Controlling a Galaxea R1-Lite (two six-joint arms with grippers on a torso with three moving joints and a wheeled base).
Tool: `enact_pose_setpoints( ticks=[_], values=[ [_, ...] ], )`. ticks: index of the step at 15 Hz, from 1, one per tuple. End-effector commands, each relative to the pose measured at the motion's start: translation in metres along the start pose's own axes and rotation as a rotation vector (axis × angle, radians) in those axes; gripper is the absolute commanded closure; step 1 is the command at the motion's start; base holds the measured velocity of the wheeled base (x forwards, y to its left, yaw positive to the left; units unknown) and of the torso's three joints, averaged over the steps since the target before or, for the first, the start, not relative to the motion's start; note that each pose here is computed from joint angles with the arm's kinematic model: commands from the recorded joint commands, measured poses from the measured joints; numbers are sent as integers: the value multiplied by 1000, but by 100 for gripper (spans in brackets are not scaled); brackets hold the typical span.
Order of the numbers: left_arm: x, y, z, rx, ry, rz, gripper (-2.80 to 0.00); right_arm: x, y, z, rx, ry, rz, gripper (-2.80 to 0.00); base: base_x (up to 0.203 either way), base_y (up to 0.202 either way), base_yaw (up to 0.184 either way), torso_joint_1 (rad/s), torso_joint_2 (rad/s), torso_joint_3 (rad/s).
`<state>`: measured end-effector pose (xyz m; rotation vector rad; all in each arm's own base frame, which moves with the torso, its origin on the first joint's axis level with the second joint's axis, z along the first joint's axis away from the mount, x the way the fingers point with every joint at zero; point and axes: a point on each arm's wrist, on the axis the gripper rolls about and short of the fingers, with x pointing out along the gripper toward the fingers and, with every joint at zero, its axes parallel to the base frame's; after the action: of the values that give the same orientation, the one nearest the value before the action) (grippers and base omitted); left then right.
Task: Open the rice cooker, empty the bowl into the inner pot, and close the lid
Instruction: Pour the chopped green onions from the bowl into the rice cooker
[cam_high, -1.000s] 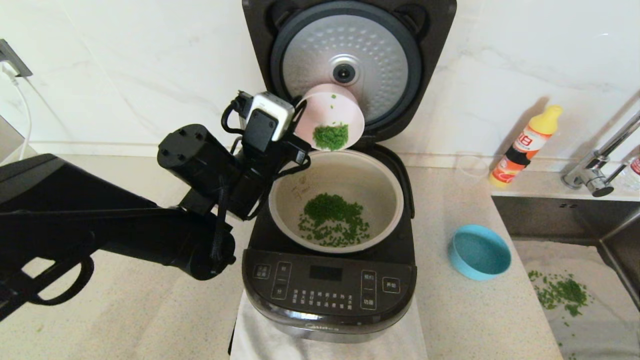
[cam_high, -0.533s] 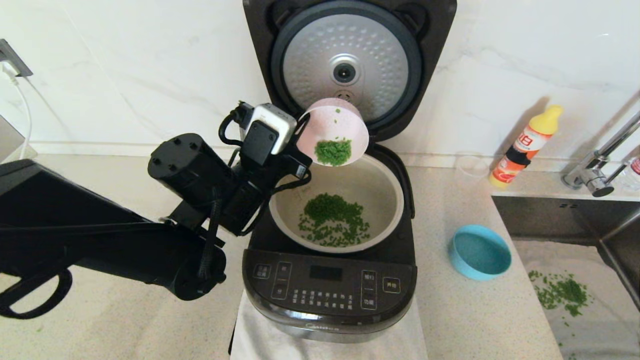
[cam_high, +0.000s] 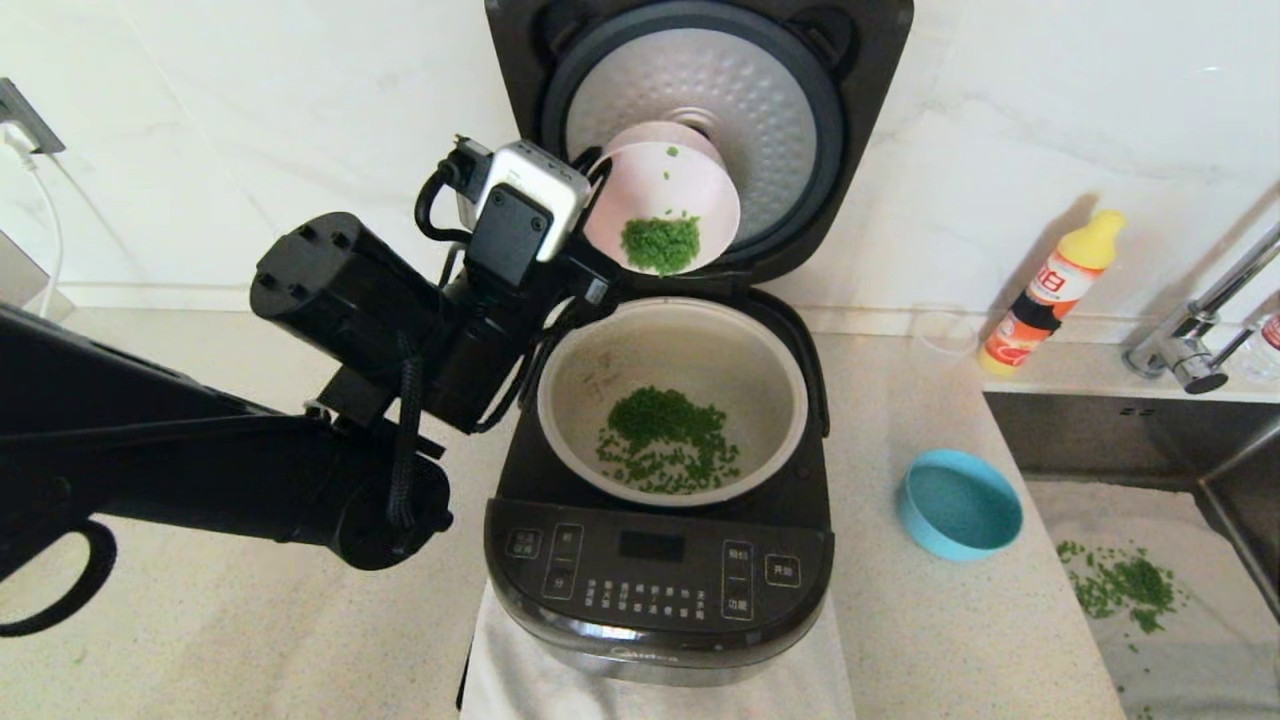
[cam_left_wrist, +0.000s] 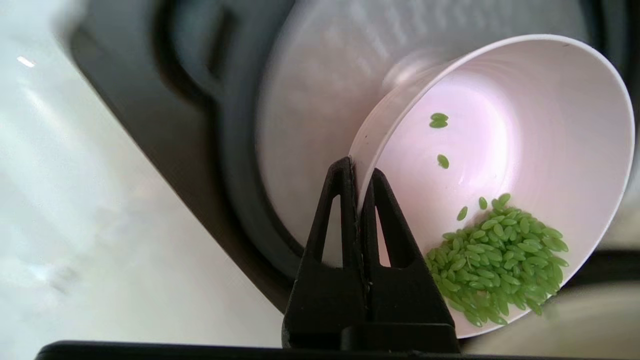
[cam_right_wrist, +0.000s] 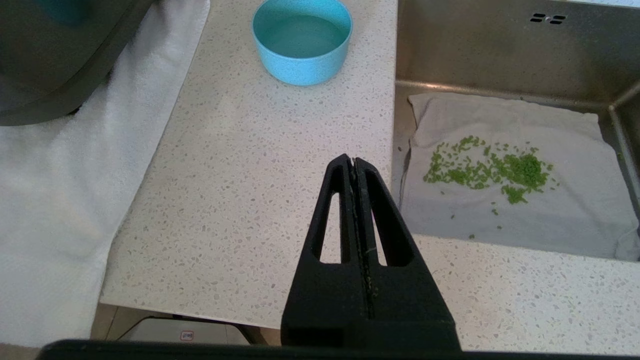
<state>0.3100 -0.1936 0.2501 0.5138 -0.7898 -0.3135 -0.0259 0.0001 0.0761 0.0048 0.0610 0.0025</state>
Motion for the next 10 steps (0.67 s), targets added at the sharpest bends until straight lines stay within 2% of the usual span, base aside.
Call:
enact_pose_setpoints(
  ticks=[1, 9, 10],
  values=[
    [1, 2, 4, 30, -16, 11, 0, 0, 0, 0, 0, 0, 0, 0, 0, 0, 0, 0, 0, 0],
    [-1, -12, -11, 227, 17, -28, 0, 0, 0, 0, 0, 0, 0, 0, 0, 0, 0, 0, 0, 0],
    [-3, -15, -15, 267, 28, -43, 0, 0, 0, 0, 0, 0, 0, 0, 0, 0, 0, 0, 0, 0]
  ],
)
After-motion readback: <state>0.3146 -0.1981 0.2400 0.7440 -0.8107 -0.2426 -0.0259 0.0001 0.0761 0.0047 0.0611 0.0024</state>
